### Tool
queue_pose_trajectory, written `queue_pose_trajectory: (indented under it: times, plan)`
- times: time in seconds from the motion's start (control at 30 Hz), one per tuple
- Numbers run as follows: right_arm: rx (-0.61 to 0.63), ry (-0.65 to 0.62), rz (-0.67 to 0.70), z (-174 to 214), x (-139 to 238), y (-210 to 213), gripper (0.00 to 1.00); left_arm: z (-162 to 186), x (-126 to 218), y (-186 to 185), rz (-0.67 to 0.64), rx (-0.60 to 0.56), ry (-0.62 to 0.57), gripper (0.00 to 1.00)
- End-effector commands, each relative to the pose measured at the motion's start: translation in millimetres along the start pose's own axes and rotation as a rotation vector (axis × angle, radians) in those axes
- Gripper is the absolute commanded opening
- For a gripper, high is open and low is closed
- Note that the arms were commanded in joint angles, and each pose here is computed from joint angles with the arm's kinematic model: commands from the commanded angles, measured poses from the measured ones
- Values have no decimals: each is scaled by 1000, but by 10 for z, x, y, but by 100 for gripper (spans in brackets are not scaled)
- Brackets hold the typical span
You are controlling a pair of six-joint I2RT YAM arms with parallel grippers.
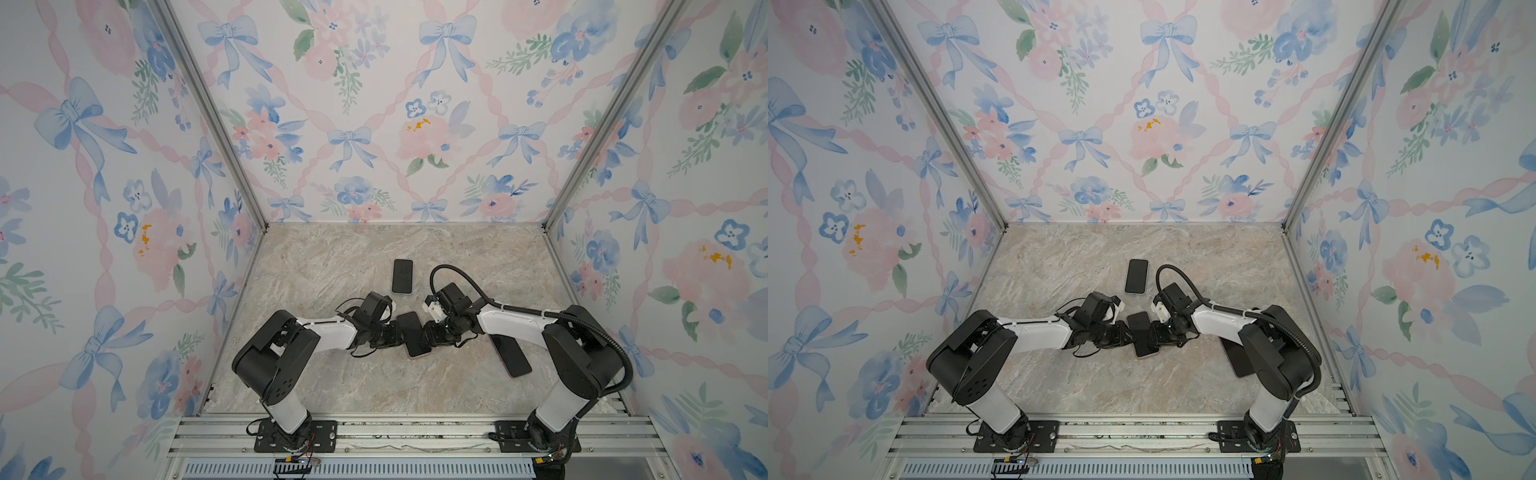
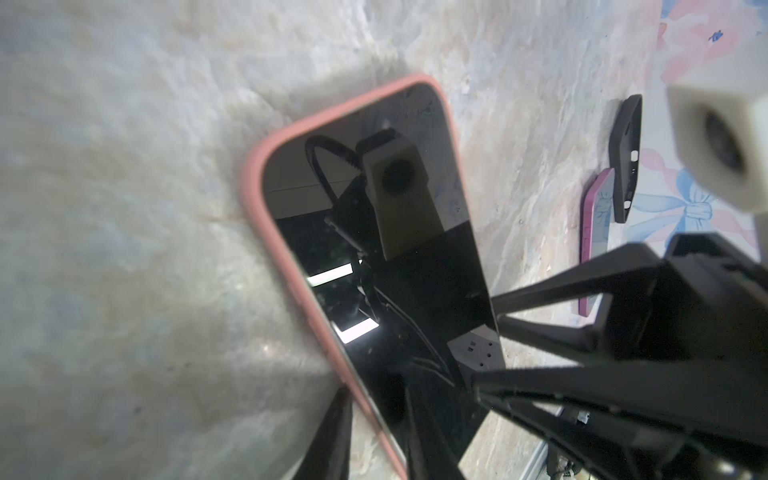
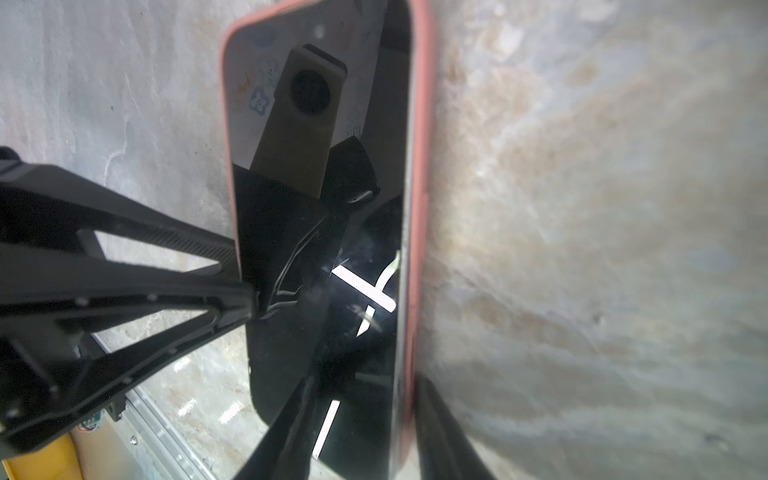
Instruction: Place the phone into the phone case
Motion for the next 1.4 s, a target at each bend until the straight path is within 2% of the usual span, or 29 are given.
queue_pose_trajectory:
  times: [0.0,0.1,0.13,0.23,0.3,0.4,0.6,0.93,1.37]
  plan:
    - [-50,-57,-11,51,49,101,43,14,-118,113,-44,-3,51,24]
    - [-68,-136,68,54,156,65,48,7,-125,160,-50,8,65,23]
    - [-113,-166,95,47,199,32,49,15,-91,174,-61,21,85,22]
    - [-162,-257,139,66,337,25,56,5,145,97,-99,27,101,24]
    - [-205,-302,147,110,382,45,59,66,278,53,-77,62,113,25]
    - [-251,-303,119,166,352,99,61,171,346,-40,-33,122,135,25]
    - [-246,-359,124,258,330,240,61,244,349,-235,2,193,156,28]
    - [-271,-338,113,337,238,152,60,342,250,-222,-56,261,172,33]
    - [-246,-296,90,325,148,159,53,390,120,-160,-140,241,207,24]
Point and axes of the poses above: each gripper's point midway between its finger pads, its own x axis back along the fingers, its own y axis along the line the jaws close on, z = x × y, the point moved 6 cm from there along x, back along the fingers, and after that the axes turned 7 degrees about -x, right-handed, at the moved point
